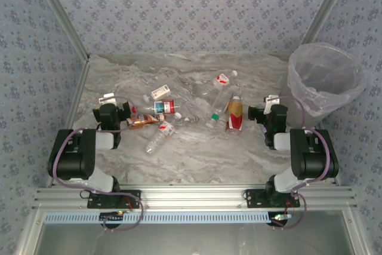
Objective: Put the plastic bottles in the bin
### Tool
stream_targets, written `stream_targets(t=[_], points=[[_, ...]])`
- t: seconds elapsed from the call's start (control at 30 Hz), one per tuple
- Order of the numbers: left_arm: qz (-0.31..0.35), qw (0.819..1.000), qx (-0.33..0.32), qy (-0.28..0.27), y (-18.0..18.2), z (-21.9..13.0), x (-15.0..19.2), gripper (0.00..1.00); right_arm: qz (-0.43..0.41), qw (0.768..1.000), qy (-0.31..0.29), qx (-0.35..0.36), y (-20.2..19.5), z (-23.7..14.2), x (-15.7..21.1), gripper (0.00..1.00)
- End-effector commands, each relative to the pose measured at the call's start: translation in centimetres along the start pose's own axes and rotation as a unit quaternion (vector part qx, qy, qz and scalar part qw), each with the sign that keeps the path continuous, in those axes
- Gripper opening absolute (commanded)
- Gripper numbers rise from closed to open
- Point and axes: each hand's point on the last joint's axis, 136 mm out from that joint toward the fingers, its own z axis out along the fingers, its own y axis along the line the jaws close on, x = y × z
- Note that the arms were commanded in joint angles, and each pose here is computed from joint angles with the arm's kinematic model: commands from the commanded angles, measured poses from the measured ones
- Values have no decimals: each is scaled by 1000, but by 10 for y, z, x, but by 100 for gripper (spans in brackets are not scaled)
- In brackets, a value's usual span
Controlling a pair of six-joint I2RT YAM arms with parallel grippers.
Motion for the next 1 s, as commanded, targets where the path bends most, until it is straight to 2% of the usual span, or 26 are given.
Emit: stream_targets(t=[0.0, 0.23, 0.4, 0.63, 0.8, 0.97], points=[[-3, 1000, 1, -17, -1, -2, -7, 100, 2, 1000, -16, 17, -6, 2, -14, 100], [-2, 1000, 2, -19, -1, -2, -8, 99, -6, 1000, -20, 12, -2, 0, -15, 100], [16, 1000, 21, -2, -11, -4, -18, 100, -19, 999, -35, 21, 0, -9, -22, 100], [19, 1000, 23, -4, -10, -16, -37, 99, -49, 998, -38, 4, 14, -25, -45, 100], [-6, 1000, 2, -10, 1, -32, -51, 99, -57, 997, -31, -29, 32, -37, -61, 100], [-74, 996, -40, 25, 20, -52, -52, 99, -46, 998, -28, -36, 47, -45, -81, 100]])
